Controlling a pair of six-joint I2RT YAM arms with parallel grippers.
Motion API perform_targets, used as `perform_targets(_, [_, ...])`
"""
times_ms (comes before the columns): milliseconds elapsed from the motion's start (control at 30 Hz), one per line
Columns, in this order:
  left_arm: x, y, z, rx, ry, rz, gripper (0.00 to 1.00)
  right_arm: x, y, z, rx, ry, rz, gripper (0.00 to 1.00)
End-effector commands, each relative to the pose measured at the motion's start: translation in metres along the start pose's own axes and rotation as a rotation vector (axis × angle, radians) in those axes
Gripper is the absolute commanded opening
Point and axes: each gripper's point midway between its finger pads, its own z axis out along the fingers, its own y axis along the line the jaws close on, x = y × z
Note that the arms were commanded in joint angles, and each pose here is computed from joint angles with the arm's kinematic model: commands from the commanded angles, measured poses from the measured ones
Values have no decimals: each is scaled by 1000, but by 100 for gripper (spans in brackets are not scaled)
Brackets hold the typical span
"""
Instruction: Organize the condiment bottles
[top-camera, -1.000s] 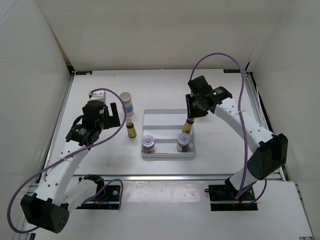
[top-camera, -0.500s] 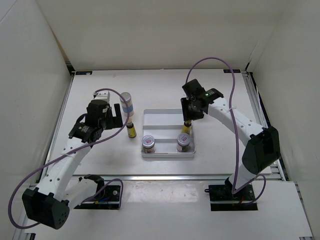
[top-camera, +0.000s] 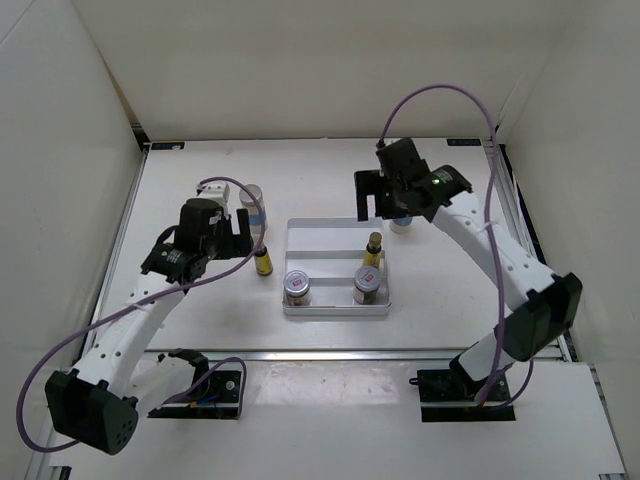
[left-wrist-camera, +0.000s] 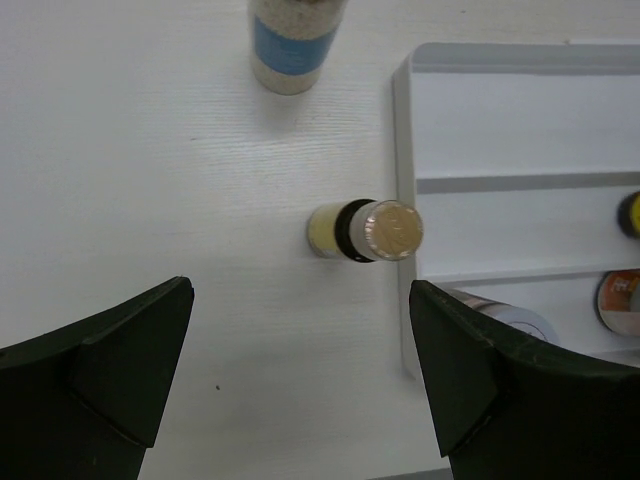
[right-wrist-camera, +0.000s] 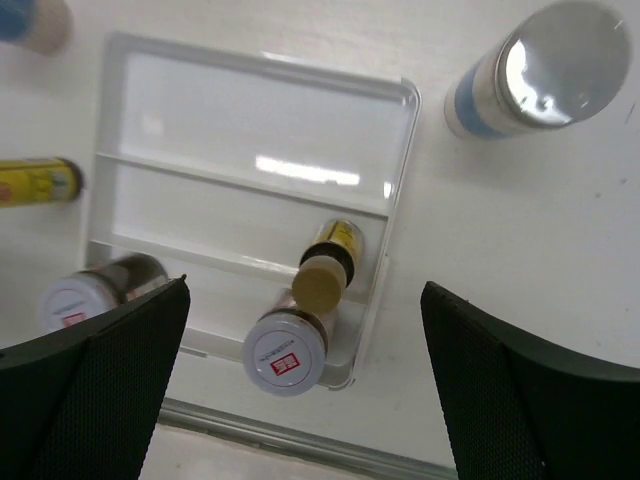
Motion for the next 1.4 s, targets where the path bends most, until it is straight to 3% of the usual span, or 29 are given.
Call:
perform_targets(0, [-8, -32, 0, 148, -19, 31, 100, -43, 0, -68, -35, -207, -3, 100])
perform_targets(167, [16, -47, 21, 176, 99, 78, 100, -35, -8, -86, -32, -224, 1, 100])
perform_targets(367, [27, -51, 31, 177, 158, 91, 100, -14, -15, -80, -17, -184, -6, 100])
perform_targets(633, [17, -36, 37, 74, 127, 97, 100, -7, -16, -81, -30, -193, -5, 100])
perform_targets(900, [1, -35, 46, 20, 112, 107, 91, 1, -14, -74, -42, -166, -11, 100])
perform_targets(1267, [1, -43, 58, 40, 147, 110, 69, 4, -13, -72, -47, -155, -13, 100])
perform_targets(1367, [-3, -44, 57, 43, 137, 108, 53, 4, -13, -72, -47, -155, -13, 100])
